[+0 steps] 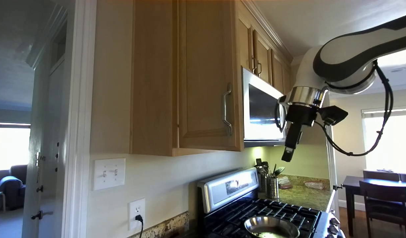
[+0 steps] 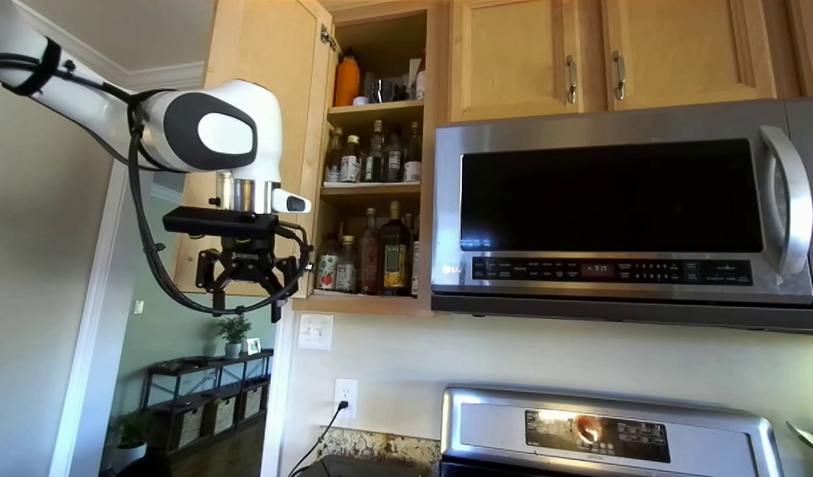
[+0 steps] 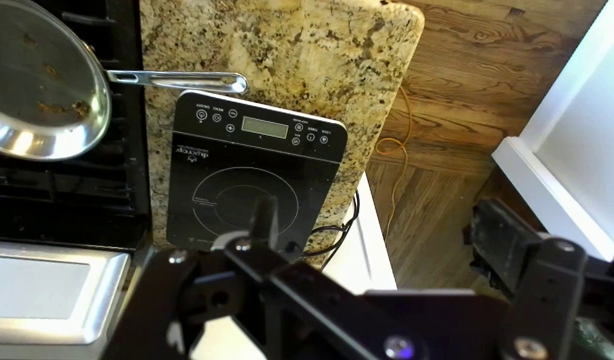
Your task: Close the cabinet door.
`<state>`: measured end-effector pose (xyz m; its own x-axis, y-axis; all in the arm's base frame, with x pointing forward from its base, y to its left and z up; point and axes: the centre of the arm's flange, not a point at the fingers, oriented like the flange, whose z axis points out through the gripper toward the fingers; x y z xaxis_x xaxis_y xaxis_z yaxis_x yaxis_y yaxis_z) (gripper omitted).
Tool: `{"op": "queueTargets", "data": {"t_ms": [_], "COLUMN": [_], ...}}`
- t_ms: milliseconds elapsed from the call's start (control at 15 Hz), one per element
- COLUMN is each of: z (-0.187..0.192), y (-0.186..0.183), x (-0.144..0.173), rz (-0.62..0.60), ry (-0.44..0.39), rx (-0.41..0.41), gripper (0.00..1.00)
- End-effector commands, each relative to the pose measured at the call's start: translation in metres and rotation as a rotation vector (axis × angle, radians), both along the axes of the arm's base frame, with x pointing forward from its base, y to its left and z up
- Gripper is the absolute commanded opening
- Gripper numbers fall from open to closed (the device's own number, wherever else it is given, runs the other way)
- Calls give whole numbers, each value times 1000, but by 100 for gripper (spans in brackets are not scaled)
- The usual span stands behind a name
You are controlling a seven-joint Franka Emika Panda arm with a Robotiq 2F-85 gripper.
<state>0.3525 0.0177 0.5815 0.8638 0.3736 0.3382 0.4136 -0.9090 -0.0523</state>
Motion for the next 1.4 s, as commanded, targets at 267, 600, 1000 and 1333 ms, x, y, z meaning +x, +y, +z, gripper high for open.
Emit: {"op": "queueTargets", "data": {"t_ms": [267,600,1000,1333], "z": [0,5,29,53], "y": [3,18,60,79], "x": [0,-9,-31,-57], "rz": [5,41,153,195], "ry": [-1,-21,-93,-168], "rx": [-3,-4,-33,-40], "gripper": [100,100,100,100]}}
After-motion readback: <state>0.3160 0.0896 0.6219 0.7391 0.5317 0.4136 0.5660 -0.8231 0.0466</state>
